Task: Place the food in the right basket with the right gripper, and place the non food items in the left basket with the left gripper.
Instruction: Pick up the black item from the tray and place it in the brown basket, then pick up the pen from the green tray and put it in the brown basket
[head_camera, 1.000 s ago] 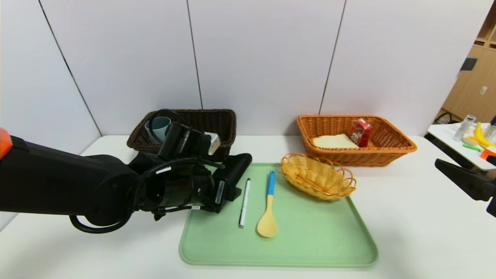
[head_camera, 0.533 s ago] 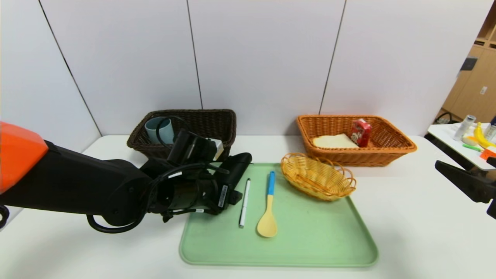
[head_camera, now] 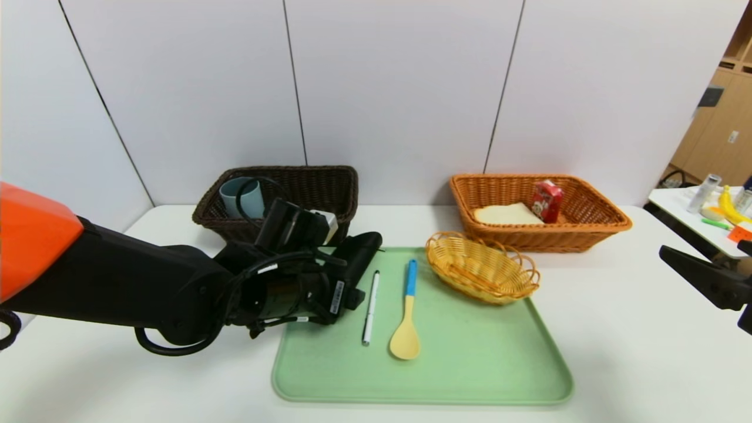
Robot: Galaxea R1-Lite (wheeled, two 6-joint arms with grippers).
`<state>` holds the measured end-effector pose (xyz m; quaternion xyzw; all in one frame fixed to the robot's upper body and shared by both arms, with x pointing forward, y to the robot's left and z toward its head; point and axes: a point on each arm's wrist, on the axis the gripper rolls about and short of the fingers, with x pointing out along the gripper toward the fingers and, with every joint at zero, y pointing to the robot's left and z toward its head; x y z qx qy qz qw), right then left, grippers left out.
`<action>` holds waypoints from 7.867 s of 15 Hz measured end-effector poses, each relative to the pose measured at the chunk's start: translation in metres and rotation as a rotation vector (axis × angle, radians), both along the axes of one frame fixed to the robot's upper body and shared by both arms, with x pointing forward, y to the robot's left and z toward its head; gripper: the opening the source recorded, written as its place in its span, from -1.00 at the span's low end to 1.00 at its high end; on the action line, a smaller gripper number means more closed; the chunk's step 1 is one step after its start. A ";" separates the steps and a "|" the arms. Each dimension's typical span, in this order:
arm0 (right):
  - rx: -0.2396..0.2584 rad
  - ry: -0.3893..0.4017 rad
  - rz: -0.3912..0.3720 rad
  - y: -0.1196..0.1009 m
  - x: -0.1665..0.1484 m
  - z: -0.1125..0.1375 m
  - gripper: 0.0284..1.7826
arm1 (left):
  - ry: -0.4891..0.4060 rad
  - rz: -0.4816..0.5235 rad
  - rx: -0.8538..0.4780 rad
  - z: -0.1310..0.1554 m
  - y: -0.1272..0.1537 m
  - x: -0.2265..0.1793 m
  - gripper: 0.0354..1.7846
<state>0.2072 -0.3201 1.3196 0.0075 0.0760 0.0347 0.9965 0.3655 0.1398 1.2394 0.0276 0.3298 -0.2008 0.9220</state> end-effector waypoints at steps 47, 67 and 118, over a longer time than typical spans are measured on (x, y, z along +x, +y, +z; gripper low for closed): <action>-0.009 0.085 0.023 0.000 -0.003 -0.024 0.92 | -0.420 0.120 -0.044 0.122 0.091 0.049 -0.99; -0.005 0.084 0.035 0.000 -0.003 -0.024 0.92 | -0.401 0.133 -0.039 0.092 0.085 0.079 -0.55; -0.001 0.042 0.031 -0.001 -0.009 -0.018 0.92 | 0.277 0.168 0.200 0.034 -0.074 -0.023 0.89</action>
